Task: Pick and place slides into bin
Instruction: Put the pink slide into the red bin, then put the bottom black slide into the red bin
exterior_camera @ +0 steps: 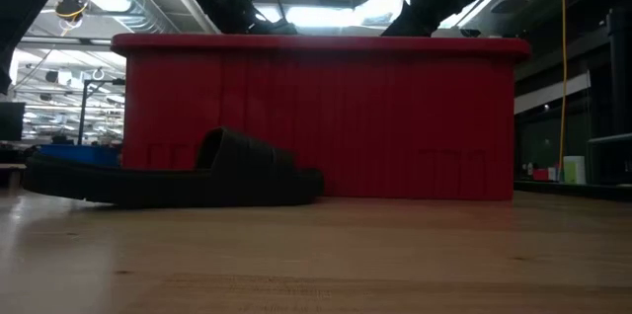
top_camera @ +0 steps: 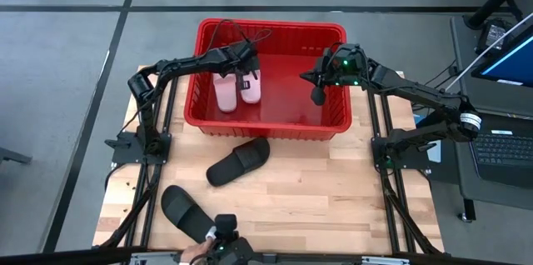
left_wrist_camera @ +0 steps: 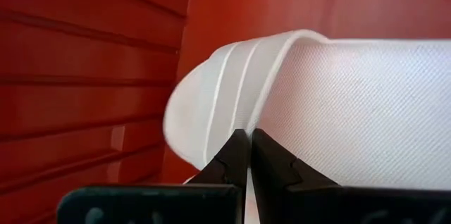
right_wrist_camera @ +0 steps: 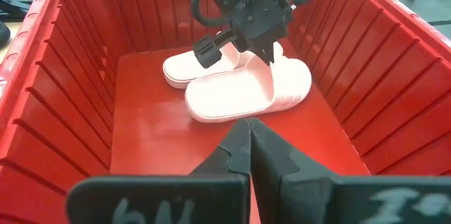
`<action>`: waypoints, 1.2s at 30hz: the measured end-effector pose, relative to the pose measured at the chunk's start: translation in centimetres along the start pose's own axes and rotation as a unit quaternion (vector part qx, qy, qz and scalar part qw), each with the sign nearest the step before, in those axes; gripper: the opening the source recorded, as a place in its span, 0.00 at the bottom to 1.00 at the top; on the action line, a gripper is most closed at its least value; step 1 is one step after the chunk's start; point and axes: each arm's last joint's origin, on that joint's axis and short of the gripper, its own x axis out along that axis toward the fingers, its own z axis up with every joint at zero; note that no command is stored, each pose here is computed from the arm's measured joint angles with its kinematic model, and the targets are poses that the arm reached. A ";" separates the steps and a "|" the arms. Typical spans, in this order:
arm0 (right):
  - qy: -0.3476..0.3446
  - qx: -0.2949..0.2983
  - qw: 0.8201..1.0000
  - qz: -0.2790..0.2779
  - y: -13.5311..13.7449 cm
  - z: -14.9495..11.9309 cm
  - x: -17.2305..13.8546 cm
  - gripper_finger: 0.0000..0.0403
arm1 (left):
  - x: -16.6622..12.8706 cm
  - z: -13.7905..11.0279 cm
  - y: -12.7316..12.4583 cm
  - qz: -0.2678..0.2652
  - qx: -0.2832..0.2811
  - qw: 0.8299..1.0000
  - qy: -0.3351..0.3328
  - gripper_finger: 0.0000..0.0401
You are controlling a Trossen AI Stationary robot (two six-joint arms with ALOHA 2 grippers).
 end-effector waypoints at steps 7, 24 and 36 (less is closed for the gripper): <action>0.000 0.000 1.000 0.000 0.0 0.0 0.0 0.01 | 0.1 -0.2 0.0 -0.007 -0.008 1.000 0.003 0.01; 0.002 0.000 1.000 0.000 0.0 0.0 0.0 0.01 | 0.1 -0.4 0.3 0.019 -0.018 0.999 0.021 0.28; -0.002 0.000 1.000 -0.001 0.0 0.0 0.0 0.01 | -5.5 1.4 -0.3 0.078 -0.014 0.997 -0.021 0.28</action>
